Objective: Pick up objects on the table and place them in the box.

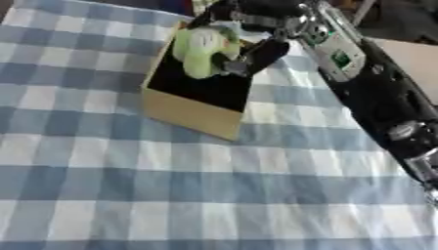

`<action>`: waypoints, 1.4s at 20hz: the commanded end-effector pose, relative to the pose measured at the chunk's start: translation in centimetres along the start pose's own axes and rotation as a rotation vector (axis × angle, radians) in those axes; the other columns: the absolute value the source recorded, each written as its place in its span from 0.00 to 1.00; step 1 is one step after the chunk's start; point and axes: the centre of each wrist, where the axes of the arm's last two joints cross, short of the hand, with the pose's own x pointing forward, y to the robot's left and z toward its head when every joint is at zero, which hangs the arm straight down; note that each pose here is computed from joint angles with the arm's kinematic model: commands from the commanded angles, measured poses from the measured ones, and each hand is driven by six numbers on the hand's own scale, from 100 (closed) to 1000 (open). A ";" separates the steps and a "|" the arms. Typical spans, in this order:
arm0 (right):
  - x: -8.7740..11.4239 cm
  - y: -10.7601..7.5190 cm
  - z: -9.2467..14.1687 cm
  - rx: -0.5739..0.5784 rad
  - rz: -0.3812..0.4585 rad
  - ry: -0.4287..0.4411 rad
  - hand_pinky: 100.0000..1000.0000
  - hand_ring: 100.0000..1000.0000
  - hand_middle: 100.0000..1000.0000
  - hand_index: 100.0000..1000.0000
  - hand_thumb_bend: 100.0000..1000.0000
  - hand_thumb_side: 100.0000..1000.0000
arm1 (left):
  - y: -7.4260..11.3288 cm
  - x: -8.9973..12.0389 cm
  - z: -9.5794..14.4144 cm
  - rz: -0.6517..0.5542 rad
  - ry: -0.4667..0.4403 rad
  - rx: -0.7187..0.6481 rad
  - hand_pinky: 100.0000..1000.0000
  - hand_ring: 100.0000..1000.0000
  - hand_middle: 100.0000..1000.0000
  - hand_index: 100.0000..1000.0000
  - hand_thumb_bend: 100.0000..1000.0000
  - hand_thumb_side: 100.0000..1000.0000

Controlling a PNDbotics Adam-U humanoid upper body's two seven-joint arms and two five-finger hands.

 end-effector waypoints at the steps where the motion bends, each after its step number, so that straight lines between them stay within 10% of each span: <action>1: 0.3 -1.8 0.6 0.017 0.069 0.001 0.86 0.83 0.79 0.92 0.00 0.54 | 0.1 0.5 -0.3 0.002 -0.023 -0.003 0.30 0.62 0.73 0.61 0.00 0.75; 17: 1.4 -3.0 2.1 -0.091 0.033 -0.027 0.83 0.76 0.71 0.87 0.00 0.39 | 0.1 0.4 0.0 0.002 -0.011 -0.011 0.30 0.62 0.73 0.61 0.00 0.75; 28: 8.4 -7.1 7.6 -0.433 0.065 -0.086 0.79 0.71 0.65 0.82 0.00 0.29 | 0.4 0.1 0.3 -0.013 0.007 0.016 0.30 0.62 0.73 0.61 0.00 0.75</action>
